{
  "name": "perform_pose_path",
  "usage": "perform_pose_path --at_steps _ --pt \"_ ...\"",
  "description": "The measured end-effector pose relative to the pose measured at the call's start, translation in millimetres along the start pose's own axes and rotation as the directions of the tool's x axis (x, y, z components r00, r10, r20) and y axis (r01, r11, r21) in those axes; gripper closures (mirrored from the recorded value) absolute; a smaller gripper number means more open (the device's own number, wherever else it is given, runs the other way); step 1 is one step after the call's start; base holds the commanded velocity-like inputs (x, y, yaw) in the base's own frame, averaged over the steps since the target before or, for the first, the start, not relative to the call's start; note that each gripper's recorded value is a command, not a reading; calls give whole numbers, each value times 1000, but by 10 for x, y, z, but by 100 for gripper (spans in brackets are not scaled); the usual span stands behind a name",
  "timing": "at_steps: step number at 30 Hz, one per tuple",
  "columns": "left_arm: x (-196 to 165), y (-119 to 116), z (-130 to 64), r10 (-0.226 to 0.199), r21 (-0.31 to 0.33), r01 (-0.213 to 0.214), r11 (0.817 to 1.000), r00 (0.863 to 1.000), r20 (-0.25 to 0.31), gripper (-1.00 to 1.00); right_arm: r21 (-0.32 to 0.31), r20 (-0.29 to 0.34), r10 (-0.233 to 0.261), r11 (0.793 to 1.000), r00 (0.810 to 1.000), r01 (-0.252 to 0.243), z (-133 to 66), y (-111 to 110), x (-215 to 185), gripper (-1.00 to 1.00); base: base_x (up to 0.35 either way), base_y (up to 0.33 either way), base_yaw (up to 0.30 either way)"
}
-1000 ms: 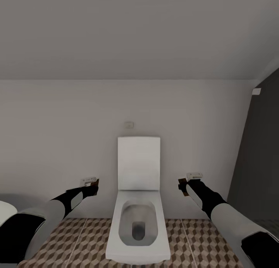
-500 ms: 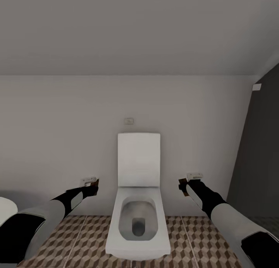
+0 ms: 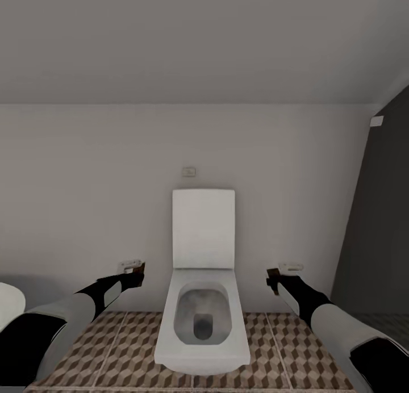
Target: Take the four mousetraps from the cabinet in the bathroom and place them on the bathroom floor. Make sure all four end up on the same floor surface, and ensure that at least two of them are either under or directly next to the same bathroom sink.
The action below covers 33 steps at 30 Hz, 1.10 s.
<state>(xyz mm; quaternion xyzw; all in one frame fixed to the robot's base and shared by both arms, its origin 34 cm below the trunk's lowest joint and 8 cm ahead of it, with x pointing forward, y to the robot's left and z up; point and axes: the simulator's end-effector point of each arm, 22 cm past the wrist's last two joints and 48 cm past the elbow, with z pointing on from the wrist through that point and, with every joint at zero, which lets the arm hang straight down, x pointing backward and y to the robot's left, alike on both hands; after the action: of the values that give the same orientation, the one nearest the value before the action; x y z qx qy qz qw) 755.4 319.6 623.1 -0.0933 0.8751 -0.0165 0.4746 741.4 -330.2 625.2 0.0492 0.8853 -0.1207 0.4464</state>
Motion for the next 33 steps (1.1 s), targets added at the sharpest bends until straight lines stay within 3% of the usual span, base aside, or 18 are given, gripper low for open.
perform_pose_path --at_steps 33 --pt "697 112 250 0 0 0 1000 1000 1 100 -32 3 -2 999 1000 2 312 135 777 100 0 0 0"
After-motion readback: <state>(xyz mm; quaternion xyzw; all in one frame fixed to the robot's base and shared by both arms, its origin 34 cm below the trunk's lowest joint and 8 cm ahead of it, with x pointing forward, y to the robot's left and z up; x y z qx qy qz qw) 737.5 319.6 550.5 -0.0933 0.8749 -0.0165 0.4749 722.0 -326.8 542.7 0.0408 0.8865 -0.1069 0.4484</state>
